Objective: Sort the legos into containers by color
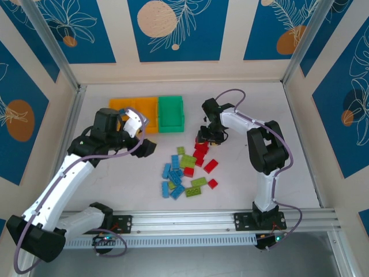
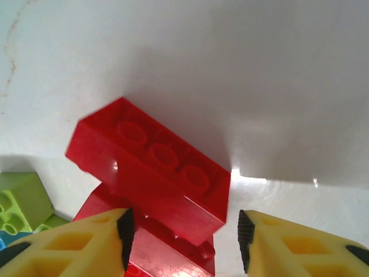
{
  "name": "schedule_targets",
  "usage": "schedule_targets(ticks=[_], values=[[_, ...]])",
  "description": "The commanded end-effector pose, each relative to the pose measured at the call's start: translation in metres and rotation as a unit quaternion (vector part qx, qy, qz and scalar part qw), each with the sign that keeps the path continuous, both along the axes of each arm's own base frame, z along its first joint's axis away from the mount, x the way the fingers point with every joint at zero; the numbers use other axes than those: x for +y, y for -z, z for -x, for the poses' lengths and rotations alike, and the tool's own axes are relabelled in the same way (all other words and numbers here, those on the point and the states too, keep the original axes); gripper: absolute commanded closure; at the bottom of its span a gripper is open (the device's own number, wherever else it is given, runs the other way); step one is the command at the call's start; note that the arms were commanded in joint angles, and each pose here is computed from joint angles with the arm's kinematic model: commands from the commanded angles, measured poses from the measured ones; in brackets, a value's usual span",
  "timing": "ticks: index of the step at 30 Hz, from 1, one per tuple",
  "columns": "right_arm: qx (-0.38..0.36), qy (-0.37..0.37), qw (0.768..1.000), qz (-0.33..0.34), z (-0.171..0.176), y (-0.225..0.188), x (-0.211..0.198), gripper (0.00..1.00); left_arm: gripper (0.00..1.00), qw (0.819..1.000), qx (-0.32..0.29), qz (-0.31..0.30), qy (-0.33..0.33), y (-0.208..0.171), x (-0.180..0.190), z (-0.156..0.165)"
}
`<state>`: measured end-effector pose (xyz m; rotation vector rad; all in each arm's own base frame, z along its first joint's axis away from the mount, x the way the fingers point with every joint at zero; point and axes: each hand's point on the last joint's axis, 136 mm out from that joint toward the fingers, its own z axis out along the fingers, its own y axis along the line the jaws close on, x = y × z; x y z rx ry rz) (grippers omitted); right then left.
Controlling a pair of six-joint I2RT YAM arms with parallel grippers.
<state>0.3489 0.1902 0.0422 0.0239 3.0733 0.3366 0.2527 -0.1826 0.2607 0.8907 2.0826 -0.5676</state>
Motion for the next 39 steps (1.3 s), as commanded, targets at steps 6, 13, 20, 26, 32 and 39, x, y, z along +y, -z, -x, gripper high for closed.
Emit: schedule_targets(ticks=[6,13,20,26,32,39], values=[[0.008,0.004,1.000,0.000,-0.006,0.006,-0.010,0.52,0.00,0.998,-0.035,0.006,0.055,-0.008,-0.015,0.001],[-0.022,-0.058,0.998,0.003,-0.027,0.003,0.003,0.25,0.00,0.999,-0.030,0.007,0.041,0.000,-0.015,-0.004],[-0.024,-0.089,0.996,0.016,-0.040,0.018,0.013,0.41,0.00,0.999,-0.025,0.008,0.032,0.006,-0.015,-0.005],[-0.033,-0.067,0.997,0.004,-0.044,0.004,0.014,0.73,0.00,0.999,-0.018,0.017,0.033,0.010,-0.016,-0.002],[-0.128,-0.036,0.989,-0.072,-0.052,-0.077,0.033,0.83,0.00,0.999,-0.018,0.029,0.009,0.006,-0.013,-0.003],[-0.265,-0.048,0.952,-0.149,-0.077,-0.150,0.102,0.83,0.00,0.988,0.049,0.046,-0.137,0.024,0.006,-0.029]])
